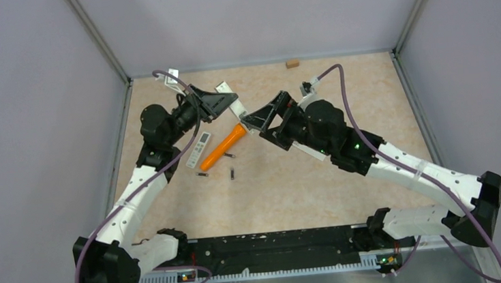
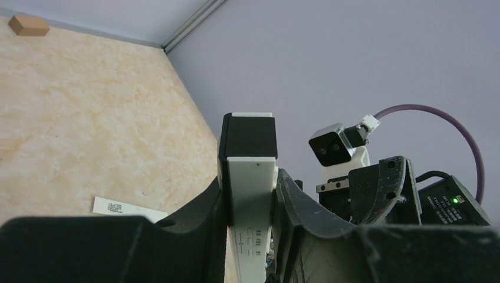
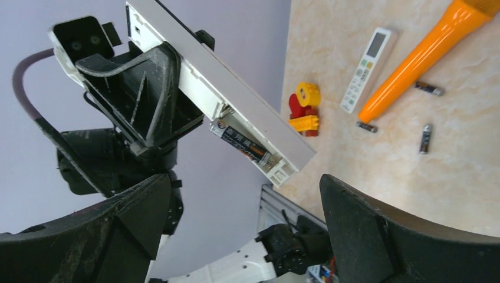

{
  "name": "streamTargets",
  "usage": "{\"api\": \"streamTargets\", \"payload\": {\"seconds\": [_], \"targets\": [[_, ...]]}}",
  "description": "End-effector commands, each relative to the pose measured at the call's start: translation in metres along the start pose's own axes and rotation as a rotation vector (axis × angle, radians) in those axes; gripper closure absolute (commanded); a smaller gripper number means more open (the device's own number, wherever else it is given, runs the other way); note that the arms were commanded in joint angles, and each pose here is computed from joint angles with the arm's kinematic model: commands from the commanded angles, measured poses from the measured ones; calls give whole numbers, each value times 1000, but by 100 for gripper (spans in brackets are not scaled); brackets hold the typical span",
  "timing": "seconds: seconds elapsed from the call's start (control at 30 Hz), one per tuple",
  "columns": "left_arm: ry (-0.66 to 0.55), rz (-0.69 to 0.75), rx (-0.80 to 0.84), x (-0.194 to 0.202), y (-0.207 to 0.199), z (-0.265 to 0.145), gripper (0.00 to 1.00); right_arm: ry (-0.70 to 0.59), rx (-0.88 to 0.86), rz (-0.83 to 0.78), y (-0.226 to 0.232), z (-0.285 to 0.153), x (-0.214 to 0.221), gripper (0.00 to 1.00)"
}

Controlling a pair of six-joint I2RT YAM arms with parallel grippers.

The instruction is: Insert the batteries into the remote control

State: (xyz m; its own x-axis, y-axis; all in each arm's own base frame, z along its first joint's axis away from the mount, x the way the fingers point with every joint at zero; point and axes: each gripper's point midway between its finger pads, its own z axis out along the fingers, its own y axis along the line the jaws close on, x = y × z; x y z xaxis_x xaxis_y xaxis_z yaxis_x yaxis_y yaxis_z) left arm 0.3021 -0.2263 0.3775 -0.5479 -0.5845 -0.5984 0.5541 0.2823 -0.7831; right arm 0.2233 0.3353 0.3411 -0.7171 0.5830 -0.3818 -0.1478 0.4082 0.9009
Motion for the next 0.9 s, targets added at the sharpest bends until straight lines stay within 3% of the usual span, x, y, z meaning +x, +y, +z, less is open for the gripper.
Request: {"api": "streamTargets", "payload": {"seconds": [0.0, 0.43, 0.87], "targets": [[-97, 40, 41, -20, -18, -5, 100, 11, -129, 169, 35, 1, -4, 1], [-123, 33, 44, -23, -26, -12, 100, 50, -83, 281, 21, 26, 10, 2], [-86, -2, 78, -16, -32, -14, 100, -9, -140, 345, 17, 33, -2, 3]]}}
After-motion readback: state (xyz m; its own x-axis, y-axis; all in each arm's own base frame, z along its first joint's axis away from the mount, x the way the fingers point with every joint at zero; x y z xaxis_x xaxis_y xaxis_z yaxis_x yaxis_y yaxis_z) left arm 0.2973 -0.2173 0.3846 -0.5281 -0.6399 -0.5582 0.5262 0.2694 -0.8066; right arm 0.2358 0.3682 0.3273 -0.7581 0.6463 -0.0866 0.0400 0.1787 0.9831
